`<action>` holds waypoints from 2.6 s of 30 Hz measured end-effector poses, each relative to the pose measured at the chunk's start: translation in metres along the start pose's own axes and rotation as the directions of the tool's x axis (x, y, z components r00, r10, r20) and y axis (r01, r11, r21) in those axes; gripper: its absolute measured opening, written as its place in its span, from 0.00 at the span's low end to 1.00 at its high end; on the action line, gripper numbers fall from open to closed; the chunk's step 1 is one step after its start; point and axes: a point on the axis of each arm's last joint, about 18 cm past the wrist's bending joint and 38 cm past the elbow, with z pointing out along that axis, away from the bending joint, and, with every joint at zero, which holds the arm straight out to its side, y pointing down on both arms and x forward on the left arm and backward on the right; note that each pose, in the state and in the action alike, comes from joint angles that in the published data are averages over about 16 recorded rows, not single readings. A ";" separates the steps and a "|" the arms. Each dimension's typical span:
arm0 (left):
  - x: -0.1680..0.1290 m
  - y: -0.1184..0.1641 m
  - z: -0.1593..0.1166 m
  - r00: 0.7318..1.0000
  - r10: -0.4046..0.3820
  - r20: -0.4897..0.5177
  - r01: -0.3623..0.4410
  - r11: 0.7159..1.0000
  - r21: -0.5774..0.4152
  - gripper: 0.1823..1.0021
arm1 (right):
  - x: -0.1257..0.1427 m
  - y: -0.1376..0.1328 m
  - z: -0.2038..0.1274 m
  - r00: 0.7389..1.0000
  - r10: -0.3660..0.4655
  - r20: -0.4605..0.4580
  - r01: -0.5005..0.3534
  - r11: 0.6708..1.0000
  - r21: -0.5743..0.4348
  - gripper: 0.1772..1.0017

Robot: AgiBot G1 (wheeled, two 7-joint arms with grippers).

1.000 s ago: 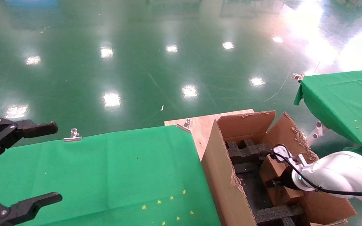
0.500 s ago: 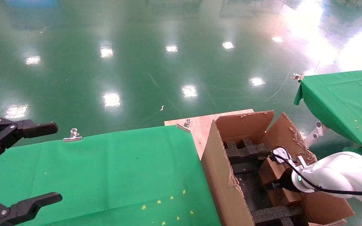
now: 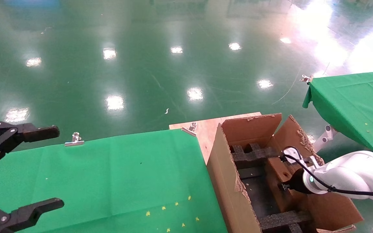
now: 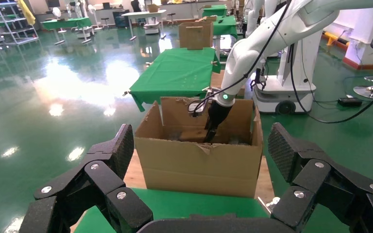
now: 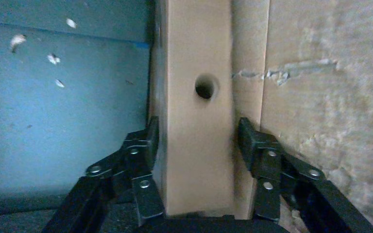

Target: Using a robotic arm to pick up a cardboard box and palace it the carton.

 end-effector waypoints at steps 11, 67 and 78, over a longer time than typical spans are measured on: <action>0.000 0.000 0.000 1.000 0.000 0.000 0.000 1.000 0.000 1.00 | 0.006 -0.052 -0.039 0.999 -0.012 0.031 0.008 0.988 0.153 0.69; 0.000 0.000 0.000 1.000 0.000 0.001 0.000 1.000 0.000 1.00 | -0.053 -0.157 -0.206 0.873 -0.301 0.383 0.057 0.844 0.534 1.00; 0.000 0.000 0.000 1.000 0.000 0.001 0.000 1.000 0.000 1.00 | -0.086 -0.134 -0.216 0.723 -0.454 0.521 0.099 0.814 0.572 1.00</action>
